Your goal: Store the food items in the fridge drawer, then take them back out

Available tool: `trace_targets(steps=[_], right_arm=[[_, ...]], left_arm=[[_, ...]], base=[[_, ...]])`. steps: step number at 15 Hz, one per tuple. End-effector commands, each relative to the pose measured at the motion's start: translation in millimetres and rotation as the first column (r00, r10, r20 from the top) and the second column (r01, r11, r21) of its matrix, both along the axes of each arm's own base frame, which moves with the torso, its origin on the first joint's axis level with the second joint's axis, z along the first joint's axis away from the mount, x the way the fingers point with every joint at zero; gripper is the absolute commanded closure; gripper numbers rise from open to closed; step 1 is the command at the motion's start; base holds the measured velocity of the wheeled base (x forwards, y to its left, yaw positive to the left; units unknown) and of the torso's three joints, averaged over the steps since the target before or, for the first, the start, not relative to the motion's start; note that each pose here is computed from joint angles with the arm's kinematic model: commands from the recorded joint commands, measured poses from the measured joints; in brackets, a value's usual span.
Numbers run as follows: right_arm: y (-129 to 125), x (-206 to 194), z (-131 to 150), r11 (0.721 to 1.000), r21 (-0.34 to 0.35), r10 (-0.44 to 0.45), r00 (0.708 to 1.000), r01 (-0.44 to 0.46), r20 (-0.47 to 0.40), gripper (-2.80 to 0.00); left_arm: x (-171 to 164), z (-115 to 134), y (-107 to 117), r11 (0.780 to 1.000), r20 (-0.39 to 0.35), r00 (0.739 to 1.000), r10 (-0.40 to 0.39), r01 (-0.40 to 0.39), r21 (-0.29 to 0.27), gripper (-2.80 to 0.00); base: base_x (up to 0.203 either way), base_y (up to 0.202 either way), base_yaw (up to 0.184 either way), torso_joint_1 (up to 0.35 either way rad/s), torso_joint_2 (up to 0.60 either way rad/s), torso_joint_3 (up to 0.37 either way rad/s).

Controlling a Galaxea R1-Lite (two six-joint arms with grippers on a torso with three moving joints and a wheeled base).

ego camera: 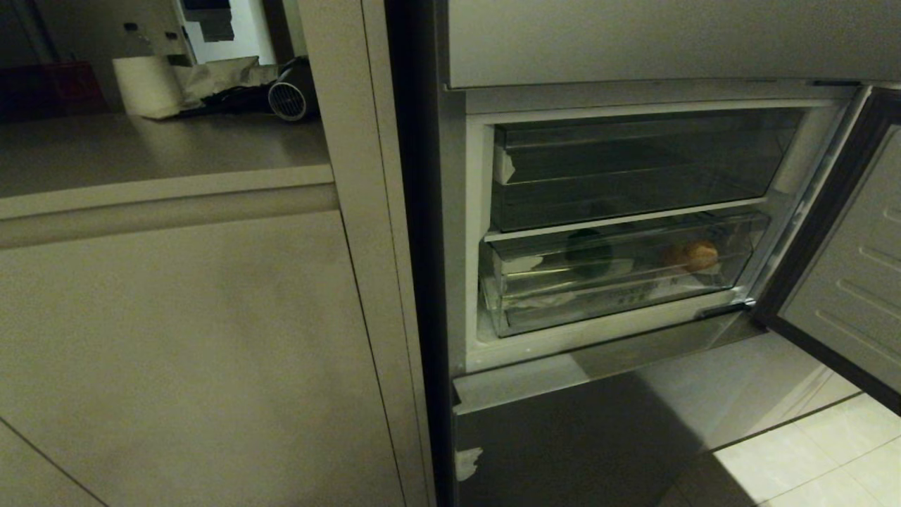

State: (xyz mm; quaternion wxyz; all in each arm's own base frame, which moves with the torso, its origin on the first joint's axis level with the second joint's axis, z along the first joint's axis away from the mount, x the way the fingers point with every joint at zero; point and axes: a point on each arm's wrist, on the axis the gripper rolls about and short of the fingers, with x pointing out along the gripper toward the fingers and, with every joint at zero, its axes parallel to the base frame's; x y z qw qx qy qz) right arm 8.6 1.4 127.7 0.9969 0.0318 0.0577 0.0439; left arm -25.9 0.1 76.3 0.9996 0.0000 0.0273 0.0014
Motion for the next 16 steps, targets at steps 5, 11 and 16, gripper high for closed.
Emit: trace_targets(steps=[5, 11, 16], right_arm=[[-1, -29, -52, 0.991, -0.090, -0.079, 0.981, 0.096, 0.175, 0.00], [-2, -29, -52, 0.993, -0.040, -0.100, 0.980, 0.109, 0.173, 0.00], [-2, -29, -52, 0.993, -0.040, -0.100, 0.980, 0.109, 0.173, 0.00]], left_arm=[[0, 0, 0, 1.000, -0.001, 1.000, 0.000, 0.000, 0.000, 0.00], [0, 0, 0, 1.000, -0.001, 1.000, 0.000, 0.000, 0.000, 0.00], [0, 0, 0, 1.000, -0.001, 1.000, 0.000, 0.000, 0.000, 0.00]], base=[[0.000, 0.000, 0.000, 0.000, 0.00, 0.000], [0.000, 0.000, 0.000, 0.000, 0.00, 0.000], [0.000, 0.000, 0.000, 0.000, 0.00, 0.000]])
